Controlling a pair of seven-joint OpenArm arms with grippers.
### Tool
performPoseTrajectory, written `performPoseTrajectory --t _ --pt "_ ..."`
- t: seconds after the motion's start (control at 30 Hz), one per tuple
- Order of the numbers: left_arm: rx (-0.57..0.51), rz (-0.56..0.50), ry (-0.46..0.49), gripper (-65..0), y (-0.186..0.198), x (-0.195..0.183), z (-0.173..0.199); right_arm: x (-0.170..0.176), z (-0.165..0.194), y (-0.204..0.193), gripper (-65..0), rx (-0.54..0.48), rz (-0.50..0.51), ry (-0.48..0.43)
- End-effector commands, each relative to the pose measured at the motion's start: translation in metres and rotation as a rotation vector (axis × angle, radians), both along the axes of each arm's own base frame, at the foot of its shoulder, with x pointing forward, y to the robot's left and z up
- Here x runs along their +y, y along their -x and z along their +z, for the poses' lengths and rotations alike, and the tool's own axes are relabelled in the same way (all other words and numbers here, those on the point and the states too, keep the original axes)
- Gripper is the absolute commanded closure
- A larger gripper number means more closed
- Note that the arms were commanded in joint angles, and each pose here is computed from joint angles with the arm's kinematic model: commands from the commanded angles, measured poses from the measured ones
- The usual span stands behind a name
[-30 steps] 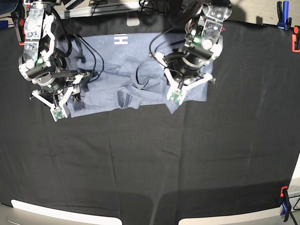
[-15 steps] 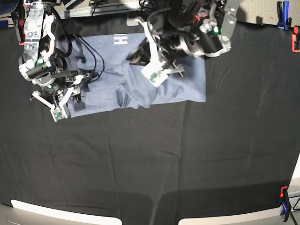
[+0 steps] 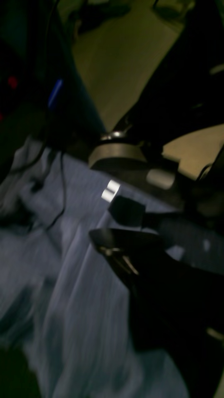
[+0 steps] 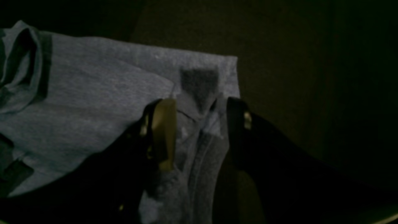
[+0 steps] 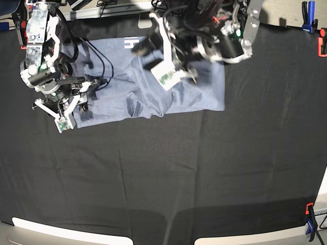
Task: Layout the t-shirt on the table in an organized manner, then fold the t-shirt properly
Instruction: 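Press and smooth the folded layer with the left gripper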
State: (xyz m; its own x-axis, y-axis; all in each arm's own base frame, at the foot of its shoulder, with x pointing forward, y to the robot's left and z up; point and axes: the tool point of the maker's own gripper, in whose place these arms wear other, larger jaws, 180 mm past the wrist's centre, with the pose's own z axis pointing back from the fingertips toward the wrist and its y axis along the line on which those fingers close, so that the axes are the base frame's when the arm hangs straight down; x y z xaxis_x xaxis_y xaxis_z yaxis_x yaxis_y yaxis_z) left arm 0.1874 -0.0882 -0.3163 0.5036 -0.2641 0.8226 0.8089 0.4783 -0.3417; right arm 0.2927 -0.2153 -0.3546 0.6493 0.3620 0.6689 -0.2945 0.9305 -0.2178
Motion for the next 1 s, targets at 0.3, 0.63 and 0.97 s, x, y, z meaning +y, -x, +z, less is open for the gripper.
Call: performPoseTrajectory --t 0.3,0.63,0.97 --pt "-0.146 0.37 -0.188 -27.7 -0.075 0.072 -0.01 -0.001 0.015 -0.009 -25.9 -0.057 0.004 -0.001" --pt "-0.08 0.282 -0.169 -27.5 -0.071 0.031 -0.055 -0.001 0.015 -0.009 -25.9 -0.058 0.005 -0.001" --pt "-0.065 0.358 -0.05 -27.5 -0.123 0.022 -0.03 0.002 0.015 -0.009 -25.9 -0.06 0.008 -0.025"
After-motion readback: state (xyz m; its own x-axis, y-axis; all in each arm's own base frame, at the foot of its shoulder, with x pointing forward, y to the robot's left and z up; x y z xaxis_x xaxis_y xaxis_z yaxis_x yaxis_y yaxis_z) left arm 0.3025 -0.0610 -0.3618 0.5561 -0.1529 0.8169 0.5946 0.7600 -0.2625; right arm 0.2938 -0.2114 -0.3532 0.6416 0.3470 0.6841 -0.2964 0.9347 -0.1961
